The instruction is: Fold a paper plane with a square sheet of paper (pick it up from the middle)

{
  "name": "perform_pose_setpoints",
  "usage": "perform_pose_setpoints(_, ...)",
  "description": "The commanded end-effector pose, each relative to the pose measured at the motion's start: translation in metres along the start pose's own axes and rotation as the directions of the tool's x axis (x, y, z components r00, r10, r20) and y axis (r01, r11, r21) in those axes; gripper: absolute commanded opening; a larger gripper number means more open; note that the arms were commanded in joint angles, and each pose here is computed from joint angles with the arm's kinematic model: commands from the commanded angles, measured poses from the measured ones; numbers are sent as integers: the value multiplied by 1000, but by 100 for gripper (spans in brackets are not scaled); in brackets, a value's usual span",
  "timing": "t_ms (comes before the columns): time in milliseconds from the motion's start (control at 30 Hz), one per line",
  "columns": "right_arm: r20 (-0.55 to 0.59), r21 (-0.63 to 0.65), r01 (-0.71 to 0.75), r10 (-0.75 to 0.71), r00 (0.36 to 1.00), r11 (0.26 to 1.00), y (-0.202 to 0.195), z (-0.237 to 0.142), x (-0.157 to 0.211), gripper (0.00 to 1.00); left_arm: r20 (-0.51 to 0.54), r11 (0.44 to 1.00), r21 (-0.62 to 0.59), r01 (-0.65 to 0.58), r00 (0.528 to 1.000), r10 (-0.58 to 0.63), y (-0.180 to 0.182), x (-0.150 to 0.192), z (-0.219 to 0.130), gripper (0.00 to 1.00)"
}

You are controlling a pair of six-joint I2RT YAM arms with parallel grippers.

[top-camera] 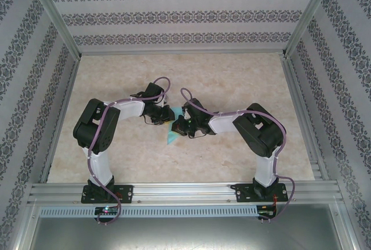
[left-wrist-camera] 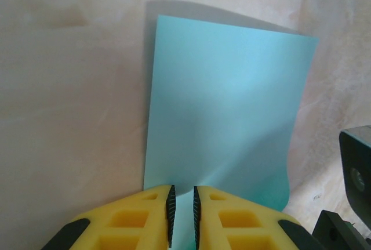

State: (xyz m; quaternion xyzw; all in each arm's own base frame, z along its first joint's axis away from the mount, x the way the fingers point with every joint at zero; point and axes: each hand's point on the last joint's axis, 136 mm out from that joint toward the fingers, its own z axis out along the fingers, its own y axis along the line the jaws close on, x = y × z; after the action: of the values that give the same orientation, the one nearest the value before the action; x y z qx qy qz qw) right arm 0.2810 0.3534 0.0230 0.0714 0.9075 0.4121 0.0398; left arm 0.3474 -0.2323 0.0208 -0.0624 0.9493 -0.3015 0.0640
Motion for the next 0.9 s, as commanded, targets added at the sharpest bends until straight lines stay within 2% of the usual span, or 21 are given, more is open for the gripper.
perform_pose_setpoints(0, -6, 1, 28, -28, 1000, 1000, 5, 4, -2, 6, -54, 999, -36, 3, 999, -5, 10, 12, 11, 21)
perform_pose_setpoints(867, 37, 58, -29, 27, 999, 998, -19, 2, -6, 6, -55, 999, -35, 2, 998, -4, 10, 13, 11, 21)
